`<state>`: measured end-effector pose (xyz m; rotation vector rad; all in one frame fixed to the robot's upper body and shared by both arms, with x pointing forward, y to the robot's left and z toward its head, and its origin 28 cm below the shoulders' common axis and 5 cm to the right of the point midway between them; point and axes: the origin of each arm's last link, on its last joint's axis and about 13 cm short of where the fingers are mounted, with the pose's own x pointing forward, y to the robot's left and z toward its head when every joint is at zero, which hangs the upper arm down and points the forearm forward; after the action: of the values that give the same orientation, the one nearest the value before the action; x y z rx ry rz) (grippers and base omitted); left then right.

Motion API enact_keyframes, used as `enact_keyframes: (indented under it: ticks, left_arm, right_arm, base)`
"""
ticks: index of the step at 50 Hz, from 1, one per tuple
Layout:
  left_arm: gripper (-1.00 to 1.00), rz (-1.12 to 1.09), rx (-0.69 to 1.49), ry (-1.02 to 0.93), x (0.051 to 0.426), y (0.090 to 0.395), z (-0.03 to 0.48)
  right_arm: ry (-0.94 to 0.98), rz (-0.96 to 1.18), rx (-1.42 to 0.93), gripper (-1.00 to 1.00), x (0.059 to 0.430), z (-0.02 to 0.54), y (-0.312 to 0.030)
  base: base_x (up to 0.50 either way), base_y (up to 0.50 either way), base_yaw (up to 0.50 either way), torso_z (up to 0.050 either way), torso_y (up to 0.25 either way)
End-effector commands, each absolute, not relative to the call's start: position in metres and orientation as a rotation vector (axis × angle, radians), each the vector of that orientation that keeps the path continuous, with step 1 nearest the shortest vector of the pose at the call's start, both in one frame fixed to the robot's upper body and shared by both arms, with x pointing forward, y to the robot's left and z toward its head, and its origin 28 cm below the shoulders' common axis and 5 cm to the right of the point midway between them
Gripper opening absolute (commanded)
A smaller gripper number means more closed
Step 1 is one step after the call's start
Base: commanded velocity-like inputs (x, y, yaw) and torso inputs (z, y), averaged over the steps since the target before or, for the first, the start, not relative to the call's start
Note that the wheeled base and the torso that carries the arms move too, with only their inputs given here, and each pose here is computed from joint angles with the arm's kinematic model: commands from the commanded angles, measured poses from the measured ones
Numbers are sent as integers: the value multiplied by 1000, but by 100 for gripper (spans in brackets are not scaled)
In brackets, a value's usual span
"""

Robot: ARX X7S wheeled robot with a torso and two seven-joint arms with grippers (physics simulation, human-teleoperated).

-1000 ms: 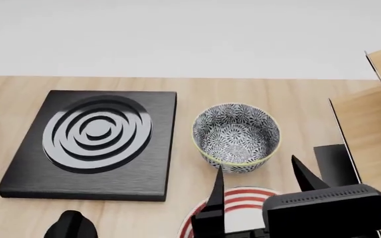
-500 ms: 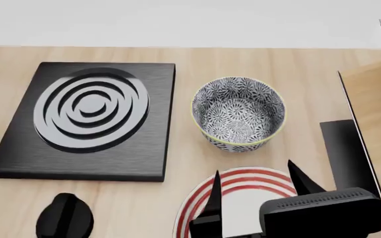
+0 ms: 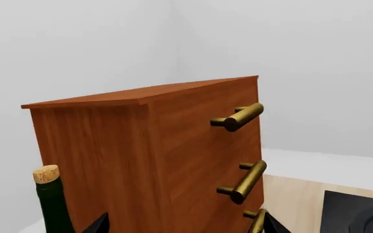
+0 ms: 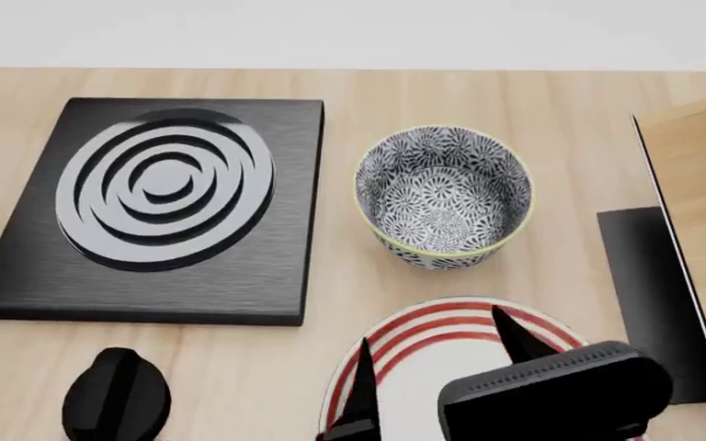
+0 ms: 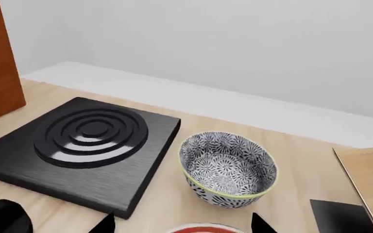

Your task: Pick up the cream cheese and put it in the bowl.

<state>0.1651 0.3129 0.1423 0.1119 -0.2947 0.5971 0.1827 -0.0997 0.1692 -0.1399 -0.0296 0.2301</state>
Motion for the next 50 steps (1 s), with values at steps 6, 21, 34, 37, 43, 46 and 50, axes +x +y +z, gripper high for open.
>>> enact_keyframes:
  ticks: [6, 21, 34, 37, 43, 46, 50]
  left_arm:
    - [100, 596, 113, -292, 165, 313, 142]
    - [100, 599, 115, -291, 165, 313, 142]
    - [100, 600, 114, -289, 165, 313, 142]
    - [100, 598, 116, -286, 166, 313, 142]
    - [100, 602, 116, -288, 165, 313, 142]
    - [100, 602, 115, -288, 165, 313, 142]
    - [100, 603, 116, -289, 165, 313, 142]
  right_arm:
    - [52, 367, -247, 100, 180, 173, -90]
    - [171, 521, -340, 100, 181, 185, -82]
    - [258, 628, -369, 100, 181, 193, -76]
    - [278, 653, -397, 100, 183, 195, -75]
    - [307, 699, -449, 100, 187, 199, -70]
    - [323, 727, -485, 100, 187, 200, -68]
    - [334, 751, -502, 100, 189, 201, -65]
  base:
    - [0, 0, 0, 0, 0]
    - [0, 0, 0, 0, 0]
    - [0, 0, 0, 0, 0]
    - [0, 0, 0, 0, 0]
    - [0, 0, 0, 0, 0]
    - [0, 0, 0, 0, 0]
    - [0, 0, 0, 0, 0]
